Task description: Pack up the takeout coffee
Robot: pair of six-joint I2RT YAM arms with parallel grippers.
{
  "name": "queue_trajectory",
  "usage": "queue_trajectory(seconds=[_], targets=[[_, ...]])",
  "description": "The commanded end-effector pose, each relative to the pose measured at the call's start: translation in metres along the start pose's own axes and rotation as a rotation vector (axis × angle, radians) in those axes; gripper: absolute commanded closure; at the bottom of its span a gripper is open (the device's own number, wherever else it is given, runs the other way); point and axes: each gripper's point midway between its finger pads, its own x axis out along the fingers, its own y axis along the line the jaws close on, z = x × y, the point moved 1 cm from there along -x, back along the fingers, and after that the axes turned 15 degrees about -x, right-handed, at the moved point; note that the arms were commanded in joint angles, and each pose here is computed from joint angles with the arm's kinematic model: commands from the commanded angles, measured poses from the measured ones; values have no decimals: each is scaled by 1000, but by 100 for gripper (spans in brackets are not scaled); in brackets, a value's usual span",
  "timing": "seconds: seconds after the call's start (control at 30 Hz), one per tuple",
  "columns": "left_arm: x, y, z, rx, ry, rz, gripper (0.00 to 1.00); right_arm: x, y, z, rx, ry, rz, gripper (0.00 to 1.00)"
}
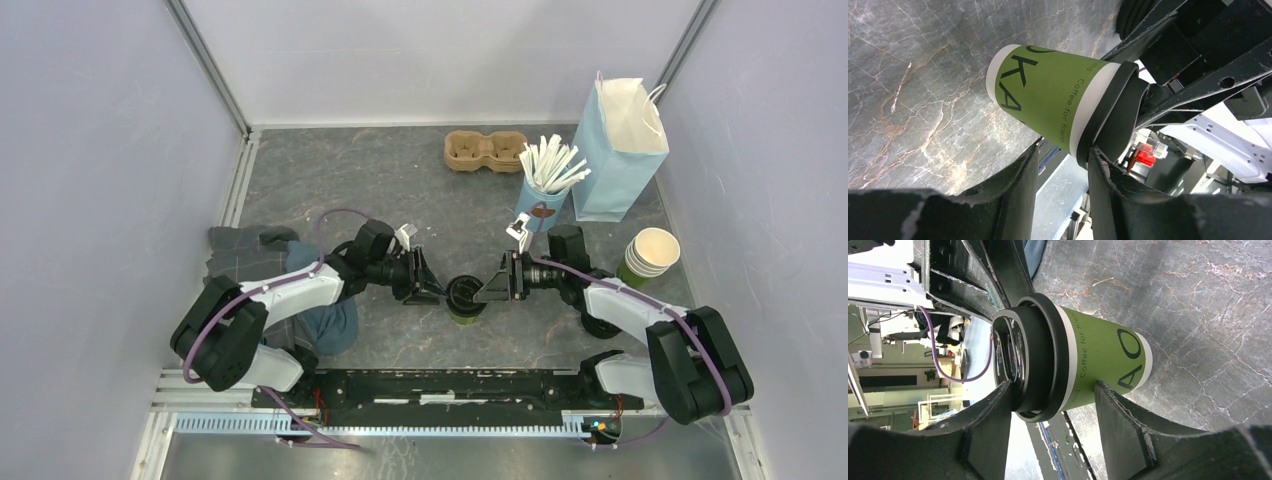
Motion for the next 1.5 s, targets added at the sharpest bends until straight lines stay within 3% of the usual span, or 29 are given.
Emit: queue_trajectory(seconds=[0.0,0.47,0.67,0.73,0.97,1.07,1.47], targets=[[-38,235,-37,-237,-112,855,62,-20,-78,-111,136,284,-440,38],[-42,220,-33,-186,-203,847,63,-36,-97,-115,32,331,-557,39],[-42,217,-32,-180,-205,839,63,-30,-89,-116,59,315,-511,45],[-37,197,-26,-127,-199,772,62,-29,-83,-101,21,288,-492,45],[-37,35,-2,160,-242,274,39,-18,-52,-59,-46,201,-335,44],[-44,-8,-4,207,-245,134,34,-15,-45,-54,-63,192,-296,44],[-30,-28,14,105,-213,31,37,-11,-39,-52,-100,219,-235,44]])
